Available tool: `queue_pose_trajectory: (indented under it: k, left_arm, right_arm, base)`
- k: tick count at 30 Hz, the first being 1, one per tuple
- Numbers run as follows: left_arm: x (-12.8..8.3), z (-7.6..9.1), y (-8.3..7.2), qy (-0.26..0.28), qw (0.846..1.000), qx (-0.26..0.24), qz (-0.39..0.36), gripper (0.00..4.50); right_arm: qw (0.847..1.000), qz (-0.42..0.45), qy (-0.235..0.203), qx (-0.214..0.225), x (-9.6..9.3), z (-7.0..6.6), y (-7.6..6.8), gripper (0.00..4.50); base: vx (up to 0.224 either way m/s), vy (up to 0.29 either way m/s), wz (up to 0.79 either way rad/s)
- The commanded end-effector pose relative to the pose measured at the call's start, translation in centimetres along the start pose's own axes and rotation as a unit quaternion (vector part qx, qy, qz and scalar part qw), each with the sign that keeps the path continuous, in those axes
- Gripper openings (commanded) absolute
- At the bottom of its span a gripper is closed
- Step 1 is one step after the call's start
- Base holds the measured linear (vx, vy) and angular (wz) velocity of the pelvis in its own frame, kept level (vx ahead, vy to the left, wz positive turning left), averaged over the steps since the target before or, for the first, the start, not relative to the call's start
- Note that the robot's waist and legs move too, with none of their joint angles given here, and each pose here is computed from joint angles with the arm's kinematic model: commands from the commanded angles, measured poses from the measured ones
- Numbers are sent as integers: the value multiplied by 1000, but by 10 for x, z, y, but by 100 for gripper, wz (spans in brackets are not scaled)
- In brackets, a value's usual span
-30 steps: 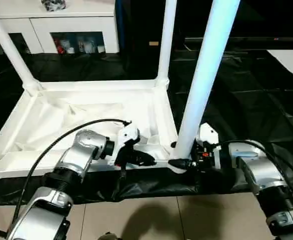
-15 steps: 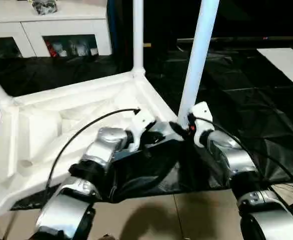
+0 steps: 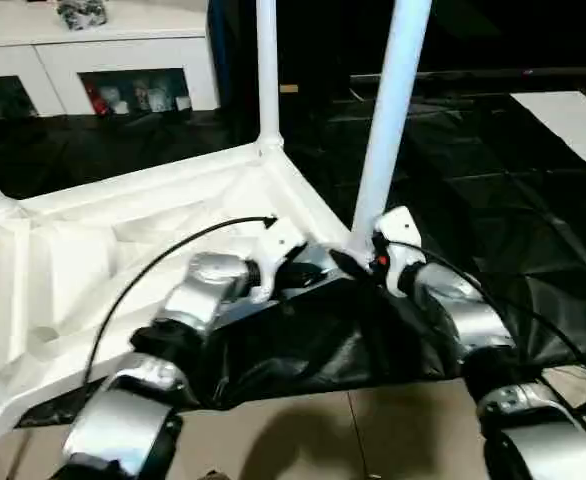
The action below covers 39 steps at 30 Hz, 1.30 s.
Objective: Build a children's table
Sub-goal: Rotate leg to tighten
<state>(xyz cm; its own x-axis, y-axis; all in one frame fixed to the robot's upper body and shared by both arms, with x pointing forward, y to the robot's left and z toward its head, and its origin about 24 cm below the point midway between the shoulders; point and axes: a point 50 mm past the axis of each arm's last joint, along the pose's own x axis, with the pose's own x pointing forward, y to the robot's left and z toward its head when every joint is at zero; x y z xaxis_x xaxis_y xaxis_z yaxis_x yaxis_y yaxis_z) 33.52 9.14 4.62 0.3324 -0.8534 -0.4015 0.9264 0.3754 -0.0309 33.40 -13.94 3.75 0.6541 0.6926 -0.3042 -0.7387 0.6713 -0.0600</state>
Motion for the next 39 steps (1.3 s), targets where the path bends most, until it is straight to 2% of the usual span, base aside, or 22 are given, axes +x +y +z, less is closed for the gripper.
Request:
queue_pose_trajectory:
  k: [1, 3, 4, 6, 8, 10, 13, 14, 22, 27, 29, 33, 34, 35, 38, 39]
  left_arm:
    - [6, 25, -11, -68, 995, 38, -59, 0]
    - [3, 24, -12, -67, 994, 39, -73, 0]
    - [-3, 21, -12, -61, 993, 40, -93, 0]
    - [-6, 20, -12, -57, 992, 40, -101, 0]
    - [-13, 15, -12, -44, 991, 41, -122, 0]
    - [-15, 13, -12, -39, 990, 41, -128, 0]
    - [-20, 9, -11, -27, 989, 40, -137, 0]
    - [-21, 9, -10, -24, 990, 41, -135, 0]
    - [-27, 8, -9, -18, 987, 38, -153, 0]
    - [-26, 8, -9, -19, 988, 38, -146, 0]
    - [-23, 9, -9, -21, 990, 39, -135, 0]
    - [-13, 13, -6, -27, 996, 34, -84, 0]
    - [-7, 16, -5, -30, 997, 28, -65, 0]
    - [-2, 18, -6, -33, 998, 23, -54, 0]
    - [16, 26, -6, -40, 999, 7, -5, 0]
    - [20, 28, -6, -41, 999, 3, 5, 0]
  right_arm:
    - [992, 124, 6, -19, 10, -2, 30, 380]
    - [989, 148, 9, -27, 4, -4, 31, 380]
    - [980, 193, 16, -40, -5, -6, 32, 380]
    - [975, 214, 19, -45, -9, -7, 33, 380]
    - [963, 264, 25, -49, -18, -8, 37, 380]
    - [959, 277, 28, -48, -19, -8, 38, 380]
    - [946, 317, 48, -51, -24, -11, 43, 380]
    - [943, 323, 54, -54, -25, -12, 43, 366]
    - [937, 340, 63, -53, -27, -11, 43, 300]
    - [935, 347, 61, -47, -27, -11, 47, 275]
    - [937, 343, 56, -42, -25, -11, 49, 270]
    - [957, 284, 46, -28, -13, -12, 49, 269]
    - [973, 226, 49, -17, -3, -14, 46, 269]
    - [982, 183, 50, -11, 4, -15, 44, 267]
    - [997, 60, 44, 25, 25, -13, 39, 267]
    - [998, 41, 43, 24, 28, -12, 38, 267]
  base:
    - [0, 0, 0]
    - [0, 0, 0]
    - [0, 0, 0]
    - [0, 0, 0]
    - [0, 0, 0]
    - [0, 0, 0]
    - [0, 0, 0]
    - [0, 0, 0]
    - [0, 0, 0]
    - [0, 0, 0]
    - [0, 0, 0]
    - [0, 0, 0]
    - [0, 0, 0]
    - [0, 0, 0]
    - [0, 0, 0]
    - [0, 0, 0]
